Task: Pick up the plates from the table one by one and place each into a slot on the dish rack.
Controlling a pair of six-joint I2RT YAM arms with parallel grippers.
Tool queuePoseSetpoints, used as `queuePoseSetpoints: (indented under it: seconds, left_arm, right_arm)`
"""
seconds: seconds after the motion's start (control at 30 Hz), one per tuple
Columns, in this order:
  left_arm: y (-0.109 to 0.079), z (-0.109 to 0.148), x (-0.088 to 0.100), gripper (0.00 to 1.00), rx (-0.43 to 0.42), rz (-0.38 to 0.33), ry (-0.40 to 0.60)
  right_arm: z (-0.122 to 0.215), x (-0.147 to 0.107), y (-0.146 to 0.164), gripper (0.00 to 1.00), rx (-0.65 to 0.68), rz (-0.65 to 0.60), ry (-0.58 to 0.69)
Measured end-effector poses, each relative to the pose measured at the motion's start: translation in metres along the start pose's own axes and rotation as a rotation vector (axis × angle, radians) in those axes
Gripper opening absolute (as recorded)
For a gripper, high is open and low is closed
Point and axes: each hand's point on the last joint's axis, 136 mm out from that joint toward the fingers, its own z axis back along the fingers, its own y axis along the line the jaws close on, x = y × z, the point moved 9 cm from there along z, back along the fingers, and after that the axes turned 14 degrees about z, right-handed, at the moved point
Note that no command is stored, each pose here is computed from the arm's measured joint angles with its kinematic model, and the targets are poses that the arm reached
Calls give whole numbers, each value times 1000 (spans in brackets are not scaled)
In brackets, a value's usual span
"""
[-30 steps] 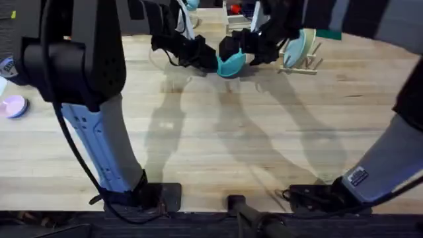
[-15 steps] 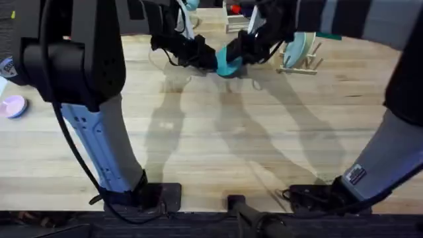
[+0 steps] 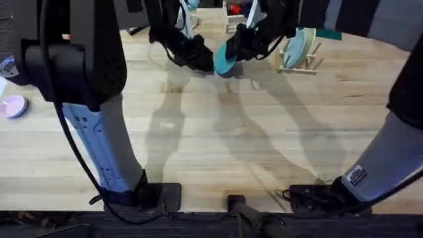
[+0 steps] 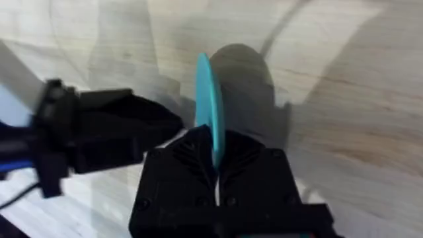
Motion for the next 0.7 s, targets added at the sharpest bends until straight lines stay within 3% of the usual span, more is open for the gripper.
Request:
queuePoseSetpoints:
  seconds: [0.17,0.33,0.5,0.7]
  left_arm:
    - [-20,31,9,39,82,-71,-33]
    - [-54,83,4,39,139,-163,-112]
    - [-82,133,-19,39,180,-232,-209]
    - [-98,180,-56,40,252,-261,-285]
  right_arm:
    - [13,-5,1,29,-31,30,25]
    - [39,-11,-2,30,-67,72,39]
    - [86,-13,0,30,-85,128,-2]
    - [153,-24,-2,30,-162,158,-71]
